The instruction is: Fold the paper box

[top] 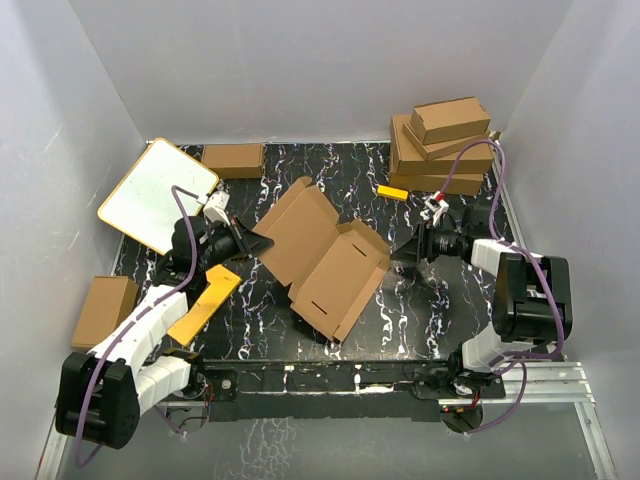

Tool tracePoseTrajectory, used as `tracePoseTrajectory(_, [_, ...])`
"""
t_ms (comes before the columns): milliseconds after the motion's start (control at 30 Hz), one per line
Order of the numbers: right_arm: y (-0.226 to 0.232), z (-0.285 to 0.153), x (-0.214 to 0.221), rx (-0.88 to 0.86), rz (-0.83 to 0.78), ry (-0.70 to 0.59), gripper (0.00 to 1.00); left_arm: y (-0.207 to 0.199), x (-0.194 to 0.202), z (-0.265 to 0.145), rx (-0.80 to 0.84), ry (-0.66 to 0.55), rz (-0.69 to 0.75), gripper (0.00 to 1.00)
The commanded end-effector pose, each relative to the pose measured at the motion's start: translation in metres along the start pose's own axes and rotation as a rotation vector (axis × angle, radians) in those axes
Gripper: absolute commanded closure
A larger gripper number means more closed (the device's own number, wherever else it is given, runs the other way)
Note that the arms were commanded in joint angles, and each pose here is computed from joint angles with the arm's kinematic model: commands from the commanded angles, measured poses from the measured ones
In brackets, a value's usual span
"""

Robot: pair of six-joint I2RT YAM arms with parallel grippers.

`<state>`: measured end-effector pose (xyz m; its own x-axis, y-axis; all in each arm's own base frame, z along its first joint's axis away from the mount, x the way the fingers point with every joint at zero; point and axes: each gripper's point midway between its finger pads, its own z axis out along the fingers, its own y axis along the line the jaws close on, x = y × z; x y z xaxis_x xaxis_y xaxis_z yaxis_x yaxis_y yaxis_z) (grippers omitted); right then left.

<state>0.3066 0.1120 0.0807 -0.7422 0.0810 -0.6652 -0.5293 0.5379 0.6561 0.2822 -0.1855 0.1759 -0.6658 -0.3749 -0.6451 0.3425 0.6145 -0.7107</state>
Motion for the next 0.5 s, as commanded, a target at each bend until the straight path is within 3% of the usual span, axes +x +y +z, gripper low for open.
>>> tracePoseTrajectory(0, [0.044,-0.010,-0.044,-0.191,-0.214,-0.048,0.36,-0.024,-0.011,-0.004,0.124,-0.031,0.139,1.00])
tracePoseTrajectory(267, [0.095,-0.043,-0.118,-0.141,-0.649,-0.148,0.31,-0.078,-0.030,-0.015,0.355,-0.003,0.390,1.00])
tracePoseTrajectory(467, [0.116,-0.054,-0.154,-0.153,-0.794,-0.188,0.34,-0.102,-0.039,-0.014,0.506,0.091,0.465,1.00])
